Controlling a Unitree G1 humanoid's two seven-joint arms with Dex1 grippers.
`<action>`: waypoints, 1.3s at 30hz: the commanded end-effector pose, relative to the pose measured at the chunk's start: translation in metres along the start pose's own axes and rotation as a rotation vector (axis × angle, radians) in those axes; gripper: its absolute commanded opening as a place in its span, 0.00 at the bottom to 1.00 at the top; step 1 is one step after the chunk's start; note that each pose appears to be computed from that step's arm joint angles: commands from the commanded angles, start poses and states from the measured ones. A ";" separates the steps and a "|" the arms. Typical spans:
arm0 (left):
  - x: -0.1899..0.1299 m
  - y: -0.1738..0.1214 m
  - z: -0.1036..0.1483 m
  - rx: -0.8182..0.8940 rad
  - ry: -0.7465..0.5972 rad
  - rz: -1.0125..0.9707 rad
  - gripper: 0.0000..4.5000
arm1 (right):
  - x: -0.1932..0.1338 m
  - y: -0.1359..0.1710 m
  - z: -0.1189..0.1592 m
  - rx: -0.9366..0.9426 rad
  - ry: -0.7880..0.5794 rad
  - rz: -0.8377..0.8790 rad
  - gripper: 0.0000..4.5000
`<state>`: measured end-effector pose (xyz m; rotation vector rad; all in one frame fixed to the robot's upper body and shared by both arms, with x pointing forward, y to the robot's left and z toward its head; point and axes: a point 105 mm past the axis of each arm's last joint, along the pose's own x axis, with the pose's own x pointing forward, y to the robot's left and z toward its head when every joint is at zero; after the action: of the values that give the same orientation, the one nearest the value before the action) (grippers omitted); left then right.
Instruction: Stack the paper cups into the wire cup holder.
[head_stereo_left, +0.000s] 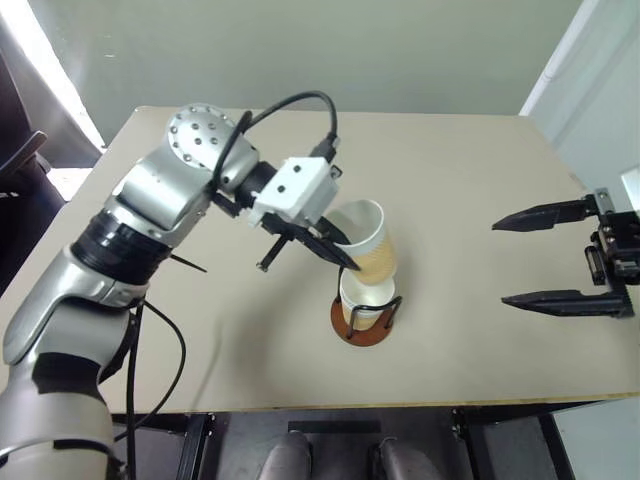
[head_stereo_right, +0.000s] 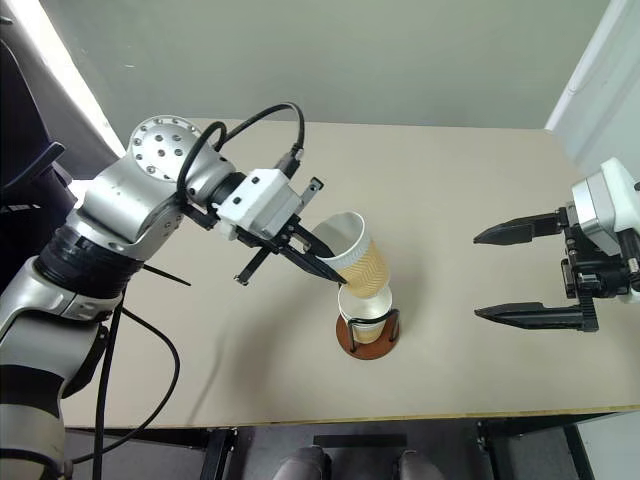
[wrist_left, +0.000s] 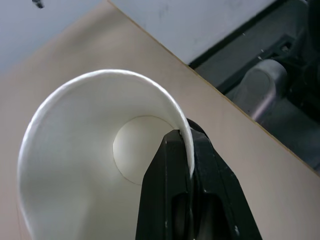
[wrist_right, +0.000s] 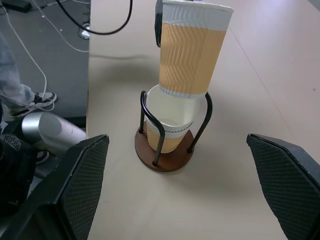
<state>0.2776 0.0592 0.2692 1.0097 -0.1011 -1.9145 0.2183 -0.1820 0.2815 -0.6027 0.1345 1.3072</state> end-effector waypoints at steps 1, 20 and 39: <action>0.004 -0.001 0.005 0.083 0.018 -0.066 0.00 | -0.007 -0.001 0.012 -0.057 0.004 -0.063 1.00; 0.018 -0.006 -0.006 0.130 0.088 -0.160 0.53 | -0.008 0.001 0.013 -0.049 0.008 -0.121 1.00; -0.096 -0.069 -0.043 -0.588 -0.137 0.573 0.99 | 0.010 -0.035 -0.040 0.061 -0.005 -0.009 1.00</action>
<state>0.2933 0.1862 0.2507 0.4071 0.1492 -1.3478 0.2620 -0.1932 0.2502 -0.5209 0.1796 1.2974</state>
